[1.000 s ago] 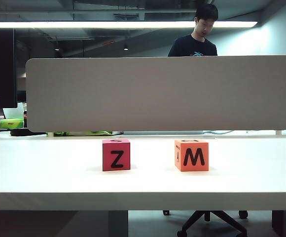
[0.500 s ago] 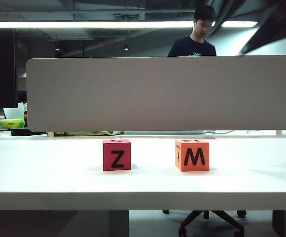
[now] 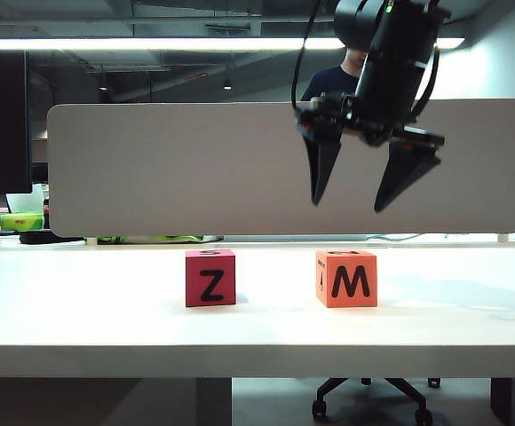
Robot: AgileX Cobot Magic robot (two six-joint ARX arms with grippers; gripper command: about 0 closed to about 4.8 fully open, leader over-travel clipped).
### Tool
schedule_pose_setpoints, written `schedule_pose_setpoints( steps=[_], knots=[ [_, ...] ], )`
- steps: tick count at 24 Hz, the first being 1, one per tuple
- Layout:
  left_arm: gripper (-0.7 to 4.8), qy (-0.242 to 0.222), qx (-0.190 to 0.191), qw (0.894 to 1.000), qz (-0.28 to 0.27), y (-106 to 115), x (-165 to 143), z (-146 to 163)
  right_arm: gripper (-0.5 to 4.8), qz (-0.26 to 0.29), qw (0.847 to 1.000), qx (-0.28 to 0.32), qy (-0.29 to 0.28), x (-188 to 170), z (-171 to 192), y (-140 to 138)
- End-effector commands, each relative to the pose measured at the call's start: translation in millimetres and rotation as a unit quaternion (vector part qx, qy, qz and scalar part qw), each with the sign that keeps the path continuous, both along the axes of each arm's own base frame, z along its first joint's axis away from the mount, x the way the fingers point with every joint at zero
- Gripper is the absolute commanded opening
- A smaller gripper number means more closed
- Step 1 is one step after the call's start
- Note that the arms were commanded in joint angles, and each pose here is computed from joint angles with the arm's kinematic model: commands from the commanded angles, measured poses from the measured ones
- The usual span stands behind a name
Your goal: Stack the letter block on the right onto the letter block on the left.
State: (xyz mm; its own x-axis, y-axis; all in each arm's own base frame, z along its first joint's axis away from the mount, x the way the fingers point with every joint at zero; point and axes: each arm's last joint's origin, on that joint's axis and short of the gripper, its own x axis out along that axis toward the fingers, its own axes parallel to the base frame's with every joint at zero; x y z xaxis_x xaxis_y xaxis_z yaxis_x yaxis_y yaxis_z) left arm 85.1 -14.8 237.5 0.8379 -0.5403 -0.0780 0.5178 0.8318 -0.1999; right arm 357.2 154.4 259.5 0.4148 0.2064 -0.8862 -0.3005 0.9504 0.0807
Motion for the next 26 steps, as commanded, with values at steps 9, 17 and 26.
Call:
schedule_pose_setpoints(
  steps=[9, 17, 26],
  knots=[
    [-0.05, -0.012, 0.002, 1.0, -0.002, -0.1, -0.8, 3.7, 4.79, 0.023, 0.998, -0.008, 0.052, -1.3, -24.4, 17.2],
    [-0.05, -0.012, 0.002, 1.0, -0.002, -0.1, -0.8, 3.7, 4.79, 0.023, 0.993, -0.035, 0.111, -1.8, -48.6, 18.3],
    [-0.05, -0.012, 0.002, 1.0, -0.002, -0.1, -0.8, 3.7, 2.78, 0.024, 0.993, -0.024, 0.112, 0.0, -51.6, 20.7]
  ],
)
